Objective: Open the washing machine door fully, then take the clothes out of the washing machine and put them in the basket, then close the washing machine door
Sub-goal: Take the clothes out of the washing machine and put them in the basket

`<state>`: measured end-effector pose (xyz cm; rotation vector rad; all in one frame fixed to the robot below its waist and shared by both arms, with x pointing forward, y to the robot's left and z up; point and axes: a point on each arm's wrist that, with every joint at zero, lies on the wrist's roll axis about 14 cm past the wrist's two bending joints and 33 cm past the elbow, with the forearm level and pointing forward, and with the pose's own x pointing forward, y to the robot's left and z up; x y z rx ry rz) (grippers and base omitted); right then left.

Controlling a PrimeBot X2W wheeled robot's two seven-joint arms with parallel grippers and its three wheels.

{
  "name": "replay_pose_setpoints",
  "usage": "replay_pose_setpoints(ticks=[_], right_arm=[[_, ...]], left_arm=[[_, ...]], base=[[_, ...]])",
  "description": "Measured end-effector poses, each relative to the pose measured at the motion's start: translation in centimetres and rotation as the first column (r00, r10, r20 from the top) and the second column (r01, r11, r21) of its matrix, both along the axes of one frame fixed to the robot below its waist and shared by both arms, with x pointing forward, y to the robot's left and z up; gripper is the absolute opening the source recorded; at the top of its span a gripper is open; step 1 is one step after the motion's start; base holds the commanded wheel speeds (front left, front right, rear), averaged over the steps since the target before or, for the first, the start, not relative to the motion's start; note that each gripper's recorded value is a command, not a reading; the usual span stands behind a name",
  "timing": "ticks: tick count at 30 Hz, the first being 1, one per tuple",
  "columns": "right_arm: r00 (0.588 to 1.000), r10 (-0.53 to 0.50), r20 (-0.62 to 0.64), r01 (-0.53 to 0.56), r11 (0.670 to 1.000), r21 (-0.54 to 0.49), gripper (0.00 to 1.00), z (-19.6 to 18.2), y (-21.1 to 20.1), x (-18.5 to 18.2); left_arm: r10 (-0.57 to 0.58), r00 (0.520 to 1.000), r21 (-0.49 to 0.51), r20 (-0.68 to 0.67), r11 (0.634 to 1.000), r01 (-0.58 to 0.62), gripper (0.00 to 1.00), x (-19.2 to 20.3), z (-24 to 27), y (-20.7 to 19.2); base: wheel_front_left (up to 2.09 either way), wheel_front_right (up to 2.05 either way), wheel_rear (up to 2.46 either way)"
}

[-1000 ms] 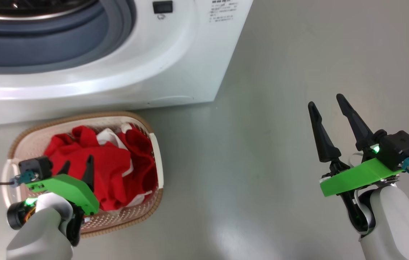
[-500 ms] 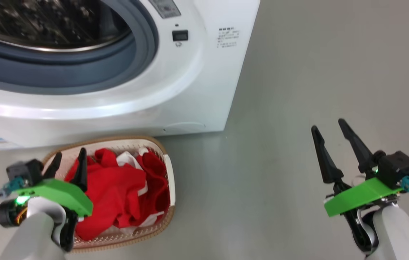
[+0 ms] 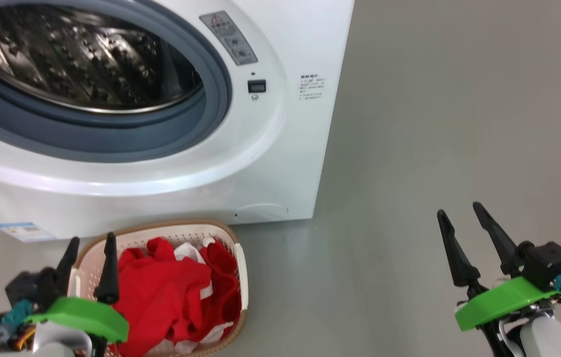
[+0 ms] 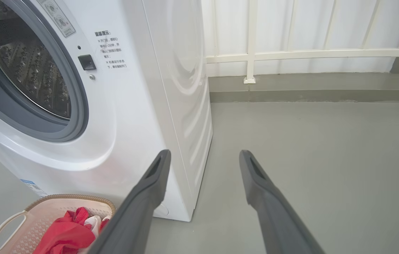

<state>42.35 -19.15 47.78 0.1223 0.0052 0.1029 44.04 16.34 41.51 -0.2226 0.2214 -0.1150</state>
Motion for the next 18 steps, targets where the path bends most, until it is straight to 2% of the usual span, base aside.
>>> replay_pose_setpoints(ticks=[7, 18], right_arm=[[1.000, -0.016, 0.003, 0.016, 1.000, -0.007, 1.00, 0.4, -0.7, -1.9], [0.999, -0.054, 0.000, 0.054, 0.998, -0.013, 1.00, 0.5, -2.1, -3.7]], left_arm=[[0.026, 0.995, 0.019, 0.092, 0.999, -0.028, 1.00, -2.2, 2.7, 0.6], [0.075, 0.989, 0.029, 0.126, 0.996, -0.079, 1.00, -5.5, 3.6, 1.7]], base=[[0.00, 0.00, 0.00], [0.00, 0.00, 0.00]])
